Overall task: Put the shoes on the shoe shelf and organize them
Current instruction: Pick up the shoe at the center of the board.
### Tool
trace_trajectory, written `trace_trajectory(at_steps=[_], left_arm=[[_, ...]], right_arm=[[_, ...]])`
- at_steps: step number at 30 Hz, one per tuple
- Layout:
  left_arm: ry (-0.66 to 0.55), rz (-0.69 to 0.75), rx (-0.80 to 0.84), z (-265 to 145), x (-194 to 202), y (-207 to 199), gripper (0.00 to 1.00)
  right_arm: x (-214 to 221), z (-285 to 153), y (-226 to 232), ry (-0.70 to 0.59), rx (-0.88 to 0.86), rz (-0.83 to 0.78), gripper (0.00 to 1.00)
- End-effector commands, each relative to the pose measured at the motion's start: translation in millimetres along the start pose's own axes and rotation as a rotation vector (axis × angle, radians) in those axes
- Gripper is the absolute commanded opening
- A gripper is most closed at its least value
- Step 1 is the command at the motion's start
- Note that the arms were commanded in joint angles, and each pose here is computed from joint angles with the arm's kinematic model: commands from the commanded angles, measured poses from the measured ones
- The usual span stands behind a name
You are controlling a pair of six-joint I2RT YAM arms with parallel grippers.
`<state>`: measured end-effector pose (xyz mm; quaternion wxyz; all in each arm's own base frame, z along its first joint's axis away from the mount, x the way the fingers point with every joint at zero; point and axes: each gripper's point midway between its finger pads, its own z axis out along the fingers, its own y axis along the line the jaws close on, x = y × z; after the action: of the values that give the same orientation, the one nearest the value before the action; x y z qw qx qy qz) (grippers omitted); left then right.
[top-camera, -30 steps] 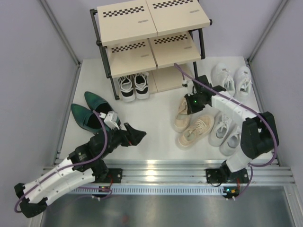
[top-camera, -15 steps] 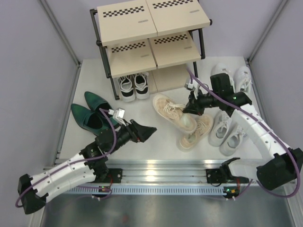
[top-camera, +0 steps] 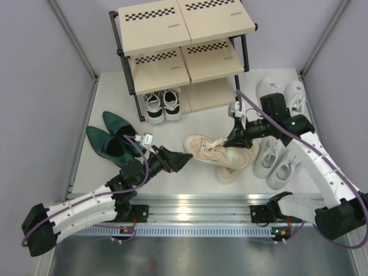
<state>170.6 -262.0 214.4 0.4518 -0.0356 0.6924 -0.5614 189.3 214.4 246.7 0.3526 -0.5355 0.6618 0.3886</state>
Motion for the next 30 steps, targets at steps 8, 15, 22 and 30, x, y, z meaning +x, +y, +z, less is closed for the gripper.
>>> trace_trajectory(at_steps=[8,15,22,30], left_arm=[[-0.138,-0.106,0.103,-11.2,-24.7,-17.2,0.98],[-0.091,-0.123,0.14,-0.7,-18.7,-29.3,0.98],[-0.076,-0.163,0.14,8.2,-15.1,-27.5,0.98],[-0.101,-0.218,0.27,8.5,-28.2,-57.8,0.93]], right_arm=[[-57.3,-19.4,28.4,-0.172,-0.076,-0.161,0.0],[-64.4,-20.2,35.4,-0.195,-0.121,-0.159,0.0],[-64.7,-22.7,42.2,-0.201,-0.132,-0.169,0.0],[-31.5,-7.6,34.5,-0.16,-0.129,-0.104,0.0]])
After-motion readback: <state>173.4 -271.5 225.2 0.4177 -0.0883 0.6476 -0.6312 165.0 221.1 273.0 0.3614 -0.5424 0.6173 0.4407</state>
